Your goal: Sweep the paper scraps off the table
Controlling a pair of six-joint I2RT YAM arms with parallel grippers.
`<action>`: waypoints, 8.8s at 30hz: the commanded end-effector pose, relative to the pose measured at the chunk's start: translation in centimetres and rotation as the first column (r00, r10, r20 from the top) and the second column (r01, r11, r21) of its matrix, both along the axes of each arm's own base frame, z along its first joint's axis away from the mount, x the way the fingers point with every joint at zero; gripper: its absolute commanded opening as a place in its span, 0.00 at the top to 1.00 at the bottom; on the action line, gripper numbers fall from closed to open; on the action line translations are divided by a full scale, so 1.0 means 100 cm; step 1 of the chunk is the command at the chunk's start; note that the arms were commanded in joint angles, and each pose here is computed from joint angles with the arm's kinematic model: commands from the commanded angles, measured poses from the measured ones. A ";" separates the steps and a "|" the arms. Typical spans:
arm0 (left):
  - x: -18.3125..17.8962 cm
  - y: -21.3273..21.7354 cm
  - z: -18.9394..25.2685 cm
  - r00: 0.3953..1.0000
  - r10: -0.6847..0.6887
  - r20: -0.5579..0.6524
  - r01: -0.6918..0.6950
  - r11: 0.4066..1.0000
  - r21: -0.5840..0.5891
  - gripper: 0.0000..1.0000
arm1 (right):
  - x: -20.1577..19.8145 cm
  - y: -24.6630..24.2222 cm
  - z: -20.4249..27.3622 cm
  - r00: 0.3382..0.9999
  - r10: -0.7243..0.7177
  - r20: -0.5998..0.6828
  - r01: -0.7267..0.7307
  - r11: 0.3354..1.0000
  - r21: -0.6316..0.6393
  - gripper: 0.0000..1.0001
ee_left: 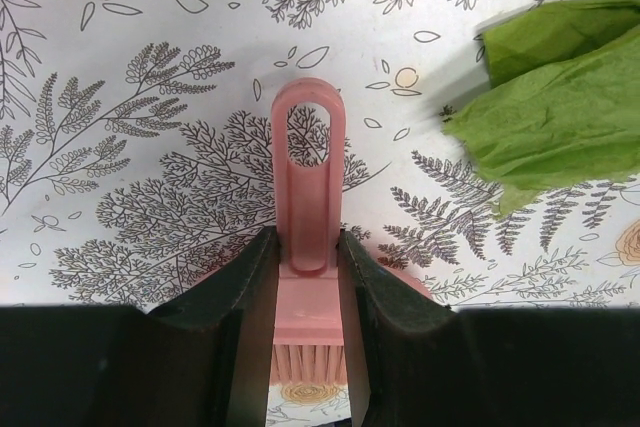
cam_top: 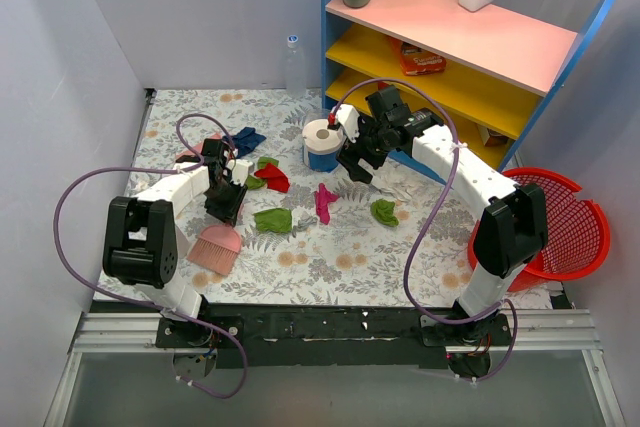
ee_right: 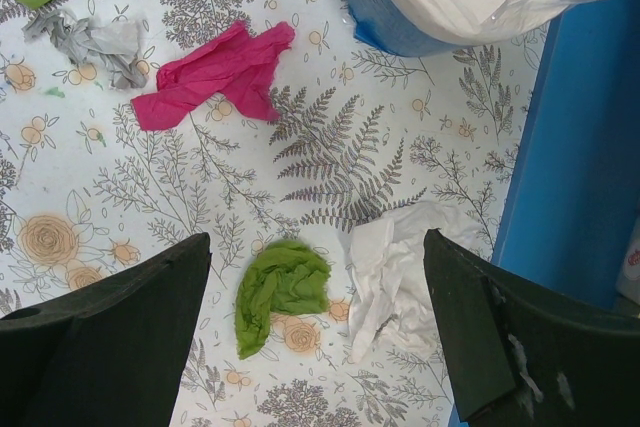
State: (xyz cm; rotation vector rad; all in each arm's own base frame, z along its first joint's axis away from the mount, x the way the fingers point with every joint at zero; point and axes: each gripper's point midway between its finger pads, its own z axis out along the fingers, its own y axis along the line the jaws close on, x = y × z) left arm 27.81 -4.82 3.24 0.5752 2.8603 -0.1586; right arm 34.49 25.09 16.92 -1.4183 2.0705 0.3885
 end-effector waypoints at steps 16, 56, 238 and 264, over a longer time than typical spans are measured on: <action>0.027 -0.042 0.081 0.984 -0.024 0.176 0.065 0.971 -0.231 1.00 | 0.046 0.022 0.054 0.979 -0.133 0.153 0.115 0.986 0.122 0.04; 0.103 -0.160 0.231 0.571 -0.233 0.787 0.470 0.879 -0.081 1.00 | 0.066 0.124 0.128 0.983 0.033 -0.179 0.093 0.753 0.651 0.23; 0.098 -0.206 0.225 0.450 -0.499 0.741 0.831 0.538 -0.143 1.00 | -0.011 0.090 0.082 0.903 0.430 -0.004 -0.389 0.820 0.419 0.86; 0.107 0.036 0.119 0.642 0.728 0.240 -0.691 0.685 -0.233 0.17 | 0.008 0.040 0.088 0.993 0.108 -0.048 -0.081 0.918 0.389 0.99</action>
